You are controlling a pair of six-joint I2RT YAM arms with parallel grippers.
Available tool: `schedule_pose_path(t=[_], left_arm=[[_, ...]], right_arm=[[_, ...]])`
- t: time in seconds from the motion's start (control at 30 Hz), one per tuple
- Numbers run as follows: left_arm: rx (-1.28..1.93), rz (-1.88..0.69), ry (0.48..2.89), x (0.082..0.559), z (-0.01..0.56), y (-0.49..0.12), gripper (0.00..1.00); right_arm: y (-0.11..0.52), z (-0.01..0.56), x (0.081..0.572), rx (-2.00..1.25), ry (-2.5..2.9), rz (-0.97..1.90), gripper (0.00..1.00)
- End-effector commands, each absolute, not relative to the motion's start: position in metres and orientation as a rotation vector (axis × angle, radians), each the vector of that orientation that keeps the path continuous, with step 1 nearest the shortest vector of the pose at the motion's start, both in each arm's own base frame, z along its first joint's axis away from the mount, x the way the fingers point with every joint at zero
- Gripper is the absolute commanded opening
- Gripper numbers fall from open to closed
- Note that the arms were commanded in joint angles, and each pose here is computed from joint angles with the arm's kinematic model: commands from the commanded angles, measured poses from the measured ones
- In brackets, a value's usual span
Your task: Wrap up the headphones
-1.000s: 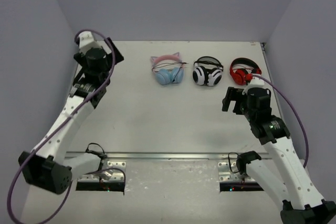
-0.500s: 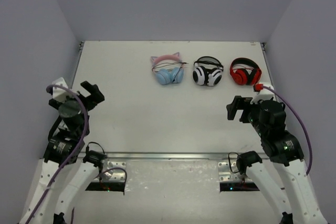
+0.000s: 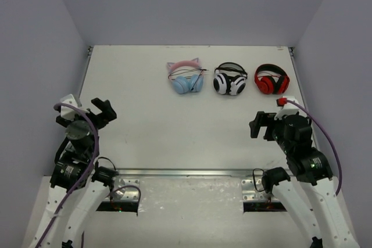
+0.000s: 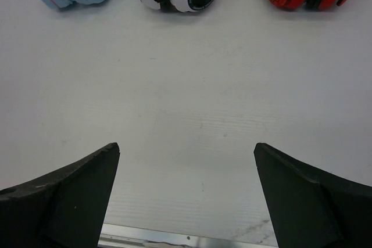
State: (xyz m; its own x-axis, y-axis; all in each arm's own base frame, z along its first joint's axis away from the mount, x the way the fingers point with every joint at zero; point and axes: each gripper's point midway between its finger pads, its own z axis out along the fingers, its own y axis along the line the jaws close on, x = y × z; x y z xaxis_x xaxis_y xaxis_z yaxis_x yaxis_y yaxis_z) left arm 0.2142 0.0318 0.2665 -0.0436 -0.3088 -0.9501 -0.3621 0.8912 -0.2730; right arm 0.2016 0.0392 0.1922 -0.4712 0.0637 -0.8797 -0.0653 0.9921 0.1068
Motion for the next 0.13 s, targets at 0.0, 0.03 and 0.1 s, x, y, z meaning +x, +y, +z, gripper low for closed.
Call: schedule_pose_path(t=[0.0, 0.03, 0.1], left_arm=[[-0.501, 0.041, 1.644, 0.2207, 0.2676, 0.0275, 1.0], [-0.5, 0.042, 1.652, 0.2217, 0.2665, 0.027, 1.0], [-0.496, 0.039, 1.656, 0.2227, 0.2659, 0.026, 1.0]], right_arm=[[0.0411, 0.1967, 0.2061, -0.016, 2.031, 0.156, 0.99], [0.0419, 0.1961, 0.2062, -0.025, 2.034, 0.156, 0.99], [0.0424, 0.1953, 0.2068, -0.023, 2.041, 0.158, 0.99]])
